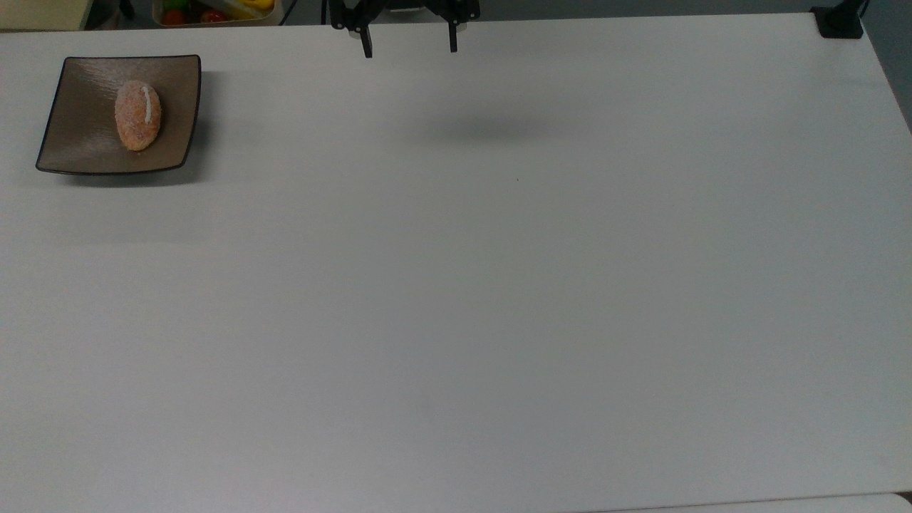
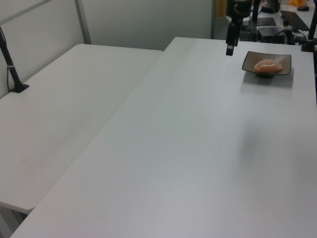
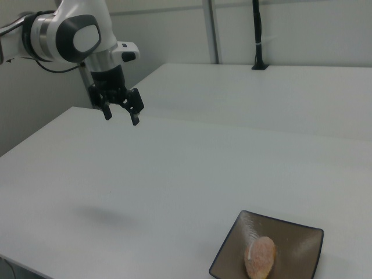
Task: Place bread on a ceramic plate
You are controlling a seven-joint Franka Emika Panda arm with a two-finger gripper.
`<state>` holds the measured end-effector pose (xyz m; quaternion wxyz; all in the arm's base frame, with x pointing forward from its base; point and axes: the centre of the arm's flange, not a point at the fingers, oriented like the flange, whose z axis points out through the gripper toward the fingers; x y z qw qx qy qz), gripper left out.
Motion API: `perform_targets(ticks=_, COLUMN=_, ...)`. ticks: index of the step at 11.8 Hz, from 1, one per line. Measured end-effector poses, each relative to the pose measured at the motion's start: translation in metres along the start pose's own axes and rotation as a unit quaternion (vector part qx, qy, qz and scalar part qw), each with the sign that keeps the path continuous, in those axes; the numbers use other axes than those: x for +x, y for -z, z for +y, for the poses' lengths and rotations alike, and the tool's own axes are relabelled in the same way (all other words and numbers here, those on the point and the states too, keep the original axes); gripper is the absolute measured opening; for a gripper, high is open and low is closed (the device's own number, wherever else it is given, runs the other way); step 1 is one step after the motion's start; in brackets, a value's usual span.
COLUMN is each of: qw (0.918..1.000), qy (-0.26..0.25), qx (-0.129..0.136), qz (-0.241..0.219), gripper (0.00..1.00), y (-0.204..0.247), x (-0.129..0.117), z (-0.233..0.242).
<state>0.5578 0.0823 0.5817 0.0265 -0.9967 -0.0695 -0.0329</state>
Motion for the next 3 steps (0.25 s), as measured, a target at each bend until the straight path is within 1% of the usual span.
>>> perform_targets(ticks=1, qw=1.0000, qy=0.008, qx=0.000, qz=-0.001, gripper=1.00, y=-0.0007, x=-0.0011, z=0.0026)
perform_targets(ticks=3, qw=1.0000, qy=0.006, qx=0.000, qz=-0.001, gripper=1.00, y=-0.0006, x=-0.0014, z=0.0089)
